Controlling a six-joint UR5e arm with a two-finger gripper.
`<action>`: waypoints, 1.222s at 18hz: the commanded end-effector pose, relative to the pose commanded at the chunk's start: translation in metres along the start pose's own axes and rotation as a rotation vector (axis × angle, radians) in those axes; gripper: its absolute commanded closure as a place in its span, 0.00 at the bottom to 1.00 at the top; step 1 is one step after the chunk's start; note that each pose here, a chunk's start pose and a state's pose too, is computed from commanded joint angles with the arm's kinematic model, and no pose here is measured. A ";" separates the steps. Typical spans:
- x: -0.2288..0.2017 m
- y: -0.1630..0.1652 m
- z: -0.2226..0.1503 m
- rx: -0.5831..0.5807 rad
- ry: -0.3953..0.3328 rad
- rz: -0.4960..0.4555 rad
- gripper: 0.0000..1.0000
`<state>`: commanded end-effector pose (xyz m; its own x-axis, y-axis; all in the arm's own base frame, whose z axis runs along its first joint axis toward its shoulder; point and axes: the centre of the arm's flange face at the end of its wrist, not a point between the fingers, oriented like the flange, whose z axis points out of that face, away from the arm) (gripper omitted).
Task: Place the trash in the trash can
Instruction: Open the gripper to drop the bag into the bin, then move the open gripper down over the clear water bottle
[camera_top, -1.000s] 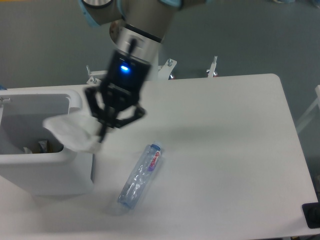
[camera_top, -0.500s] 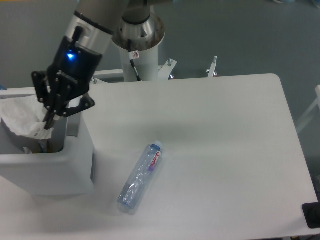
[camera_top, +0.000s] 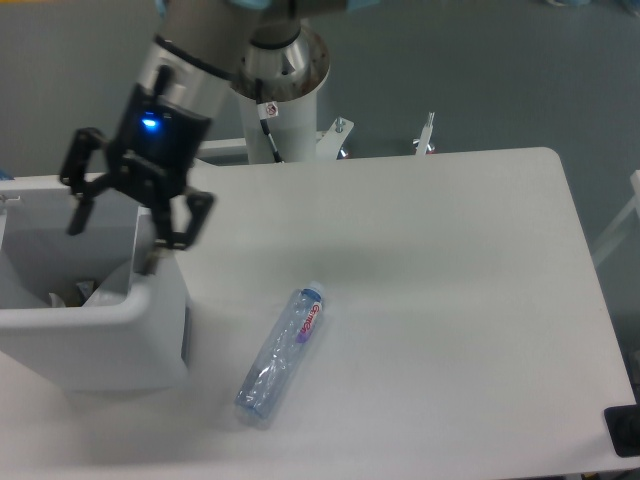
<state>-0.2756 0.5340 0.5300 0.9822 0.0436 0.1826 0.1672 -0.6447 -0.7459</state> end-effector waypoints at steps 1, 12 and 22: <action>-0.024 -0.002 -0.003 0.006 -0.025 -0.011 0.00; -0.157 0.089 0.124 -0.294 -0.133 -0.047 0.00; -0.135 0.134 0.219 -0.528 0.007 -0.104 0.00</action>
<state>-0.3675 0.6085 0.2648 0.9620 0.1235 0.2434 0.1960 -0.9333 -0.3008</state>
